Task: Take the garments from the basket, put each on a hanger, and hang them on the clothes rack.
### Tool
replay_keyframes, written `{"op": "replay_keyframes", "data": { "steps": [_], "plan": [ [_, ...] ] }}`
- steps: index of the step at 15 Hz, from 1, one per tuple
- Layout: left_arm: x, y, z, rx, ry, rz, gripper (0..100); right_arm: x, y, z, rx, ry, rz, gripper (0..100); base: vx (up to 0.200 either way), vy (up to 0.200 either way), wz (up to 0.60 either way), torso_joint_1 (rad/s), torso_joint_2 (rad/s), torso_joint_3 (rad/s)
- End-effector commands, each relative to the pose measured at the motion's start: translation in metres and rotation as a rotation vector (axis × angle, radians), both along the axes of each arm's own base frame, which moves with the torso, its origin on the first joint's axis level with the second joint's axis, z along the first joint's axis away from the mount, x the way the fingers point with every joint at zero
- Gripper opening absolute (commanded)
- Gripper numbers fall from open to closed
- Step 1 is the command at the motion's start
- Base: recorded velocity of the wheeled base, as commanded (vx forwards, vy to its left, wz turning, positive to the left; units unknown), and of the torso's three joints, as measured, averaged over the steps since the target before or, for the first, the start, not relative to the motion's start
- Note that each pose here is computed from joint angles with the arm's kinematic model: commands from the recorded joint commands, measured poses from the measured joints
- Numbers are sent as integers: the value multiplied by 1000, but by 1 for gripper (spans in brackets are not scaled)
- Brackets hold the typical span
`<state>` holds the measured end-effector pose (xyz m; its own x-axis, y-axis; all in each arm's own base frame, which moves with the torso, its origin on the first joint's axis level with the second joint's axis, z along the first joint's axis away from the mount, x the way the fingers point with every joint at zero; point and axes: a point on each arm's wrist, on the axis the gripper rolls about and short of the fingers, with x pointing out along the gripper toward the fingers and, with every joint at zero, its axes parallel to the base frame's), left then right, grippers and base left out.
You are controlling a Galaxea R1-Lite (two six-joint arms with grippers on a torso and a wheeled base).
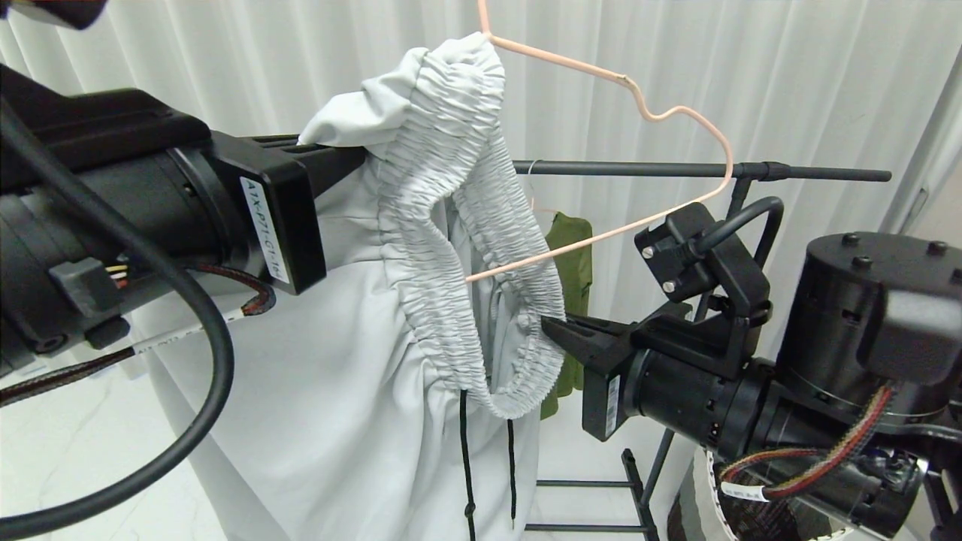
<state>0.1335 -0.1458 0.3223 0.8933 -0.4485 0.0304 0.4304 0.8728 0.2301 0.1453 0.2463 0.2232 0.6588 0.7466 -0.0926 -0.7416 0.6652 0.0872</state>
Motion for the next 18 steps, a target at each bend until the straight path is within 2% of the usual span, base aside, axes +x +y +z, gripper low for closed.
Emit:
{"op": "replay_keyframes", "data": {
  "steps": [1,4,6,7,9,12,15,18],
  "plan": [
    [0,0,-1,2,2,1,0,0,0,0,1,0,-2,0,0,0,0,0,0,0],
    [5,4,-7,23,15,36,0,14,-11,2,4,-6,-66,0,0,0,0,0,0,0],
    [14,13,-12,103,-6,100,0,27,-24,5,10,-14,-164,0,0,0,0,0,0,0],
    [18,16,-13,124,-20,128,0,34,-31,5,7,-17,-221,0,0,0,0,0,0,0],
    [24,20,-18,120,-42,162,0,44,-42,6,-1,-32,-276,0,0,0,0,0,0,0],
    [26,26,-24,158,-50,191,0,56,-53,7,-25,-52,-333,0,0,0,0,0,0,0],
    [23,33,-29,166,-44,208,0,60,-57,6,-36,-57,-355,0,0,0,0,0,0,0],
    [15,42,-37,195,-37,217,0,64,-61,6,-37,-60,-374,0,0,0,0,0,0,0]
  ]
}}
